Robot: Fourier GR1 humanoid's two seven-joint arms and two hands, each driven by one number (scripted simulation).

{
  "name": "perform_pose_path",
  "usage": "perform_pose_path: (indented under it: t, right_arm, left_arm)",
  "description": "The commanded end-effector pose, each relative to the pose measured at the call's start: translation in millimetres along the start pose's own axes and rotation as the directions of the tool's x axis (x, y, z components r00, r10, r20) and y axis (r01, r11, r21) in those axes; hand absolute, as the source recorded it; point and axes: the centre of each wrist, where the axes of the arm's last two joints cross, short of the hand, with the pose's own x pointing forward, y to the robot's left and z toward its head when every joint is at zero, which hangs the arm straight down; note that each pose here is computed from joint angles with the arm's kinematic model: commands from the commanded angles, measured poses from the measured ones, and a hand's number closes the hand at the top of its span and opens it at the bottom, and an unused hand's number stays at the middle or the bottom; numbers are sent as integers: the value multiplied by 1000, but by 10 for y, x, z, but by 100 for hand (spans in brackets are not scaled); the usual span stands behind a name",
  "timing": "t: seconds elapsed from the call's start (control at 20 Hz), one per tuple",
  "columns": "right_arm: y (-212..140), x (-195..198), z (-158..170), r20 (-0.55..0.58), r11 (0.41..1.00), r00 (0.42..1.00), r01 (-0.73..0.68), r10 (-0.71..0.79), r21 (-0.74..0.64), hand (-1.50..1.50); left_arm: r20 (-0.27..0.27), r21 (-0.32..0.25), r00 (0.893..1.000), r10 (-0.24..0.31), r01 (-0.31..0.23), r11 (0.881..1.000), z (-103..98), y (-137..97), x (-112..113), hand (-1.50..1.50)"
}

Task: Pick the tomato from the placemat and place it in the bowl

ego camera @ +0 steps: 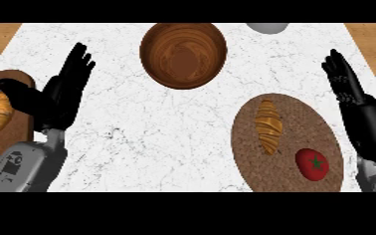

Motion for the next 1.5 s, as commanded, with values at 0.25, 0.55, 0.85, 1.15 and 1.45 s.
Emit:
perform_pose_path:
  t: [0.25,0.55,0.85,1.15,1.45]
  right_arm:
    - [329,-265,816,-268,740,963,181,-1,648,150]
    - [149,-454,1175,-20,980,985,173,-171,98,-150]
    - [-380,-33,1262,132,987,983,114,-128,111,-150]
    - [-733,393,1163,7,986,992,-125,125,106,-150]
    - [-847,562,917,-155,967,975,-121,158,222,-150]
  left_arm:
    - [66,-38,993,-96,99,994,108,-115,-183,0]
    - [-6,-38,999,-53,53,998,366,-262,-508,0]
    - [10,-66,998,-54,55,996,319,-433,-338,0]
    - [10,-68,998,-70,70,995,279,-331,-437,0]
    - [8,-74,997,-72,72,995,249,-361,-408,0]
